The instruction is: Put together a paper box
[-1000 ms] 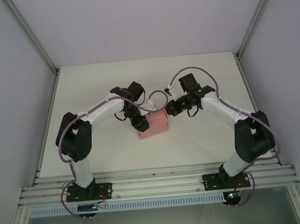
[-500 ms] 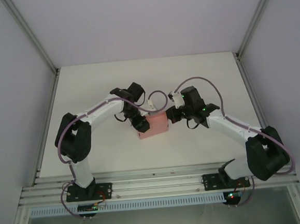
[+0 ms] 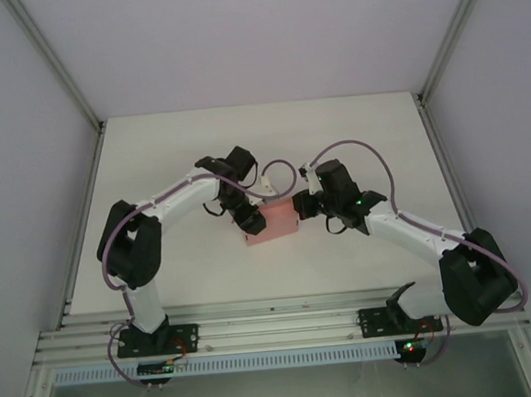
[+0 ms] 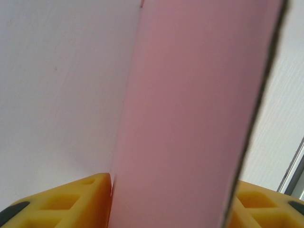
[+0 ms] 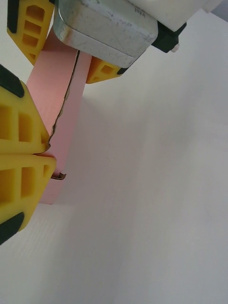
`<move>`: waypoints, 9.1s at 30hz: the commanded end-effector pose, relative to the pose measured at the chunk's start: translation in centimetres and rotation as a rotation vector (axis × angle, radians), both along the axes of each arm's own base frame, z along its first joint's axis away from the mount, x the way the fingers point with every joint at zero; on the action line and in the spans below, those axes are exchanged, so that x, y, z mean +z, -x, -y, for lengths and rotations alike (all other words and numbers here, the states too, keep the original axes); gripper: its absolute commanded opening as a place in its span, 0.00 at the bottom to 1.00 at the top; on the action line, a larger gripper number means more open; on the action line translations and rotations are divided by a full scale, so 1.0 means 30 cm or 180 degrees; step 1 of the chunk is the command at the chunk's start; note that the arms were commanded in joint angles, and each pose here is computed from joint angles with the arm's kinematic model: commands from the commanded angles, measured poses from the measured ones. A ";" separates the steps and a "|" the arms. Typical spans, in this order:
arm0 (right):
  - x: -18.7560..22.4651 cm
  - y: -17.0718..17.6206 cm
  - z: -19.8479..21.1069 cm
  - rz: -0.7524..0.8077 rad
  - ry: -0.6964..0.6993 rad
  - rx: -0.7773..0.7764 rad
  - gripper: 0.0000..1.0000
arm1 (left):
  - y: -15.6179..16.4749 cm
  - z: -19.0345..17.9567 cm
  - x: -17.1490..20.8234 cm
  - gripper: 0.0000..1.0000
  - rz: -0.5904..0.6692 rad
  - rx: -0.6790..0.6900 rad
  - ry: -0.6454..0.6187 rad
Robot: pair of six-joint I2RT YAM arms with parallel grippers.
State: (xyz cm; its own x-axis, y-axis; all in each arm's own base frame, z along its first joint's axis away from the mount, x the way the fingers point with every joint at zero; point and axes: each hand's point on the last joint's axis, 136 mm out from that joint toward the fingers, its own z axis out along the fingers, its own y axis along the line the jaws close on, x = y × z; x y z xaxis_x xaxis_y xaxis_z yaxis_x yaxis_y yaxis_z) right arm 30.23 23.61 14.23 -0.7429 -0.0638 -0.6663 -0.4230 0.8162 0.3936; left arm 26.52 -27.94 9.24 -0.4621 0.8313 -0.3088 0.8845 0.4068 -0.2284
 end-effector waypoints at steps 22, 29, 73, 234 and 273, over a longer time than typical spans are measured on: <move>-0.157 0.127 0.076 -0.0274 0.0750 0.0248 0.00 | -0.051 0.039 0.012 0.52 0.0233 0.0082 0.0090; -0.112 0.084 0.049 -0.0015 0.0711 0.0192 0.00 | -0.052 0.054 0.033 0.56 0.0224 0.0116 0.0172; -0.138 0.142 0.034 0.0021 0.1032 0.0039 0.00 | 0.063 -0.172 0.172 0.46 0.0517 0.1841 0.0024; -0.264 0.314 0.224 -0.0884 -0.0147 -0.0981 0.17 | 0.172 -0.072 -0.017 0.19 -0.0641 0.2827 0.1661; -0.221 0.161 -0.153 0.0330 0.2562 0.3704 0.47 | -0.044 -0.739 0.132 1.00 0.0678 0.4568 0.0765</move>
